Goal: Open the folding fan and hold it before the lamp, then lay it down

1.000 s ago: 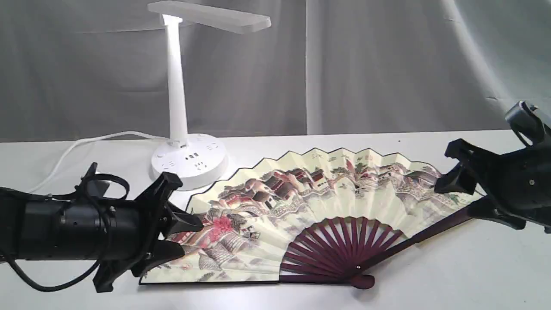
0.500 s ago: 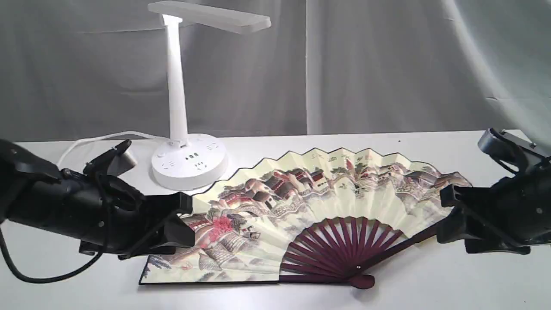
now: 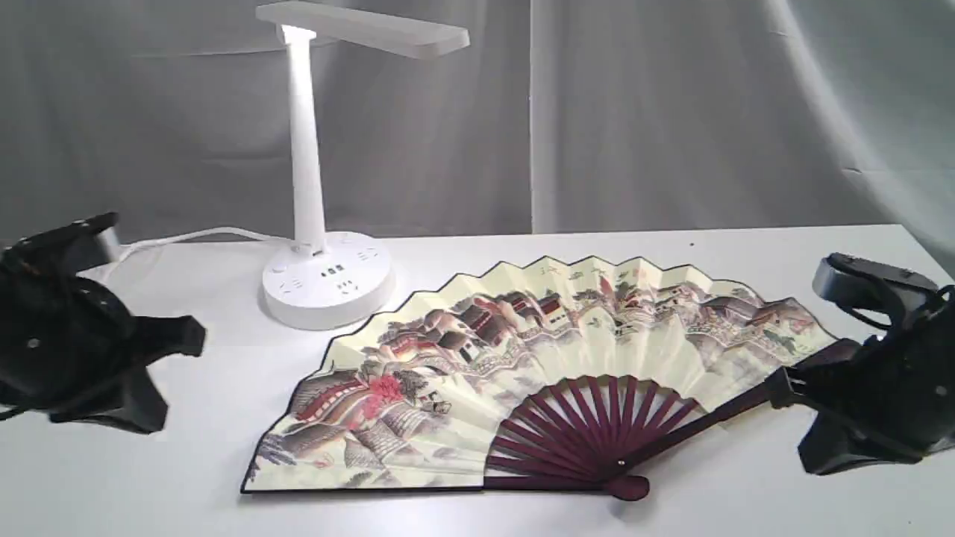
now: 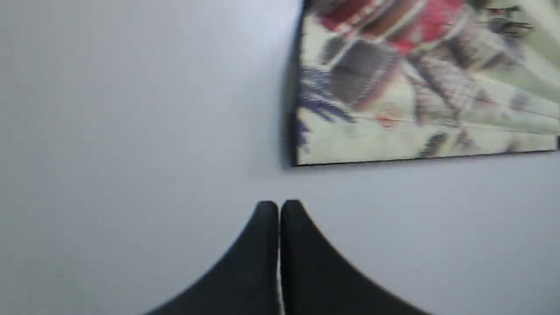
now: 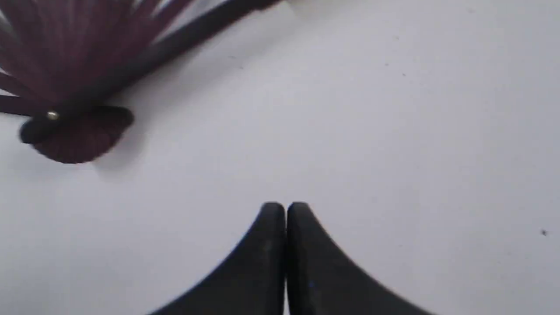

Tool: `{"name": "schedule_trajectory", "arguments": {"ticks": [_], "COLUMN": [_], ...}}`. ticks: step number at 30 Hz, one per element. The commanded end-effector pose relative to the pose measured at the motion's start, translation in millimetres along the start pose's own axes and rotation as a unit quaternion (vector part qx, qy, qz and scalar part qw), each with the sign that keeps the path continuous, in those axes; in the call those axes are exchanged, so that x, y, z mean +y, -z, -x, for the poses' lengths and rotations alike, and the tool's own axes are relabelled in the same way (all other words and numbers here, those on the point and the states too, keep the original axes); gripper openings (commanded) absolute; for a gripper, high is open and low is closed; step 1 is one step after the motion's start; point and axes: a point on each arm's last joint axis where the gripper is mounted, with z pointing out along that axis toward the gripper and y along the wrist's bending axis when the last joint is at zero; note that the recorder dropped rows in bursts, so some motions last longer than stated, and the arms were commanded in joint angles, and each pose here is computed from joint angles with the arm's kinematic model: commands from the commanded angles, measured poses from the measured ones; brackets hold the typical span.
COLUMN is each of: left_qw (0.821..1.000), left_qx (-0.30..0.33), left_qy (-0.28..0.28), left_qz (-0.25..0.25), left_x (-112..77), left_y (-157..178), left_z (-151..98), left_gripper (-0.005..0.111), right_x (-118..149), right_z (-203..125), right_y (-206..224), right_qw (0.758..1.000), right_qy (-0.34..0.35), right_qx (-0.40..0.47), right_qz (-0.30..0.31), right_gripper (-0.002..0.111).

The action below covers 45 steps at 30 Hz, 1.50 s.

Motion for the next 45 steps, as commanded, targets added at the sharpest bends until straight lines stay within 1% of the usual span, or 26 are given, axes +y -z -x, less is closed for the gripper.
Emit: {"name": "schedule_trajectory", "arguments": {"ticks": [1,2,4,6,10,15,18,19,23,27,33,36,45], "left_qw": [0.999,0.999,0.997,0.996,0.994,0.994,0.992,0.992,0.994,0.994,0.994,0.994,0.991], "left_qx": [0.020,0.021,0.025,0.030,0.033,0.033,0.024,0.017,0.012,0.014,-0.004,-0.019,-0.068], "left_qy": [0.027,0.033,0.039,0.032,0.028,0.018,-0.023,-0.021,-0.008,-0.021,-0.026,-0.028,-0.045], "left_qz": [0.025,0.038,0.059,0.083,0.096,0.102,0.124,0.126,0.109,0.109,0.107,0.106,0.104], "left_x": [24.4,30.2,36.0,40.3,42.7,41.5,35.0,32.5,28.1,26.9,23.3,22.1,16.8], "left_y": [10,12,13,13,13,15,17,17,21,25,38,45,72], "left_z": [-2,-2,-3,-4,-5,-6,-7,-8,-9,-11,-14,-20,-43], "left_gripper": [0.000,0.000,0.000,0.000,0.000,0.000,0.000,0.000,0.000,0.000,0.000,0.000,0.000], "right_x": [-6,-8,-11,-11,-5,0,2,2,3,2,4,4,14], "right_z": [-2,-3,-6,-7,-6,-9,-10,-10,-14,-18,-21,-23,-34], "right_y": [5,5,7,12,29,50,55,56,56,56,71,81,113], "right_qw": [0.999,0.998,0.997,0.996,0.996,0.995,0.995,0.995,0.995,0.995,0.992,0.990,0.986], "right_qy": [-0.009,-0.012,-0.013,-0.012,-0.008,0.008,0.010,0.009,0.017,0.022,0.043,0.046,0.059], "right_qx": [0.015,0.020,0.031,0.031,0.002,-0.021,-0.027,-0.030,-0.010,0.005,-0.007,-0.021,-0.064], "right_qz": [-0.047,-0.056,-0.073,-0.082,-0.086,-0.095,-0.095,-0.093,-0.094,-0.097,-0.117,-0.133,-0.141], "right_gripper": [0.000,0.000,0.000,0.000,0.000,0.000,0.000,0.000,0.000,0.000,0.000,0.000,0.000]}}
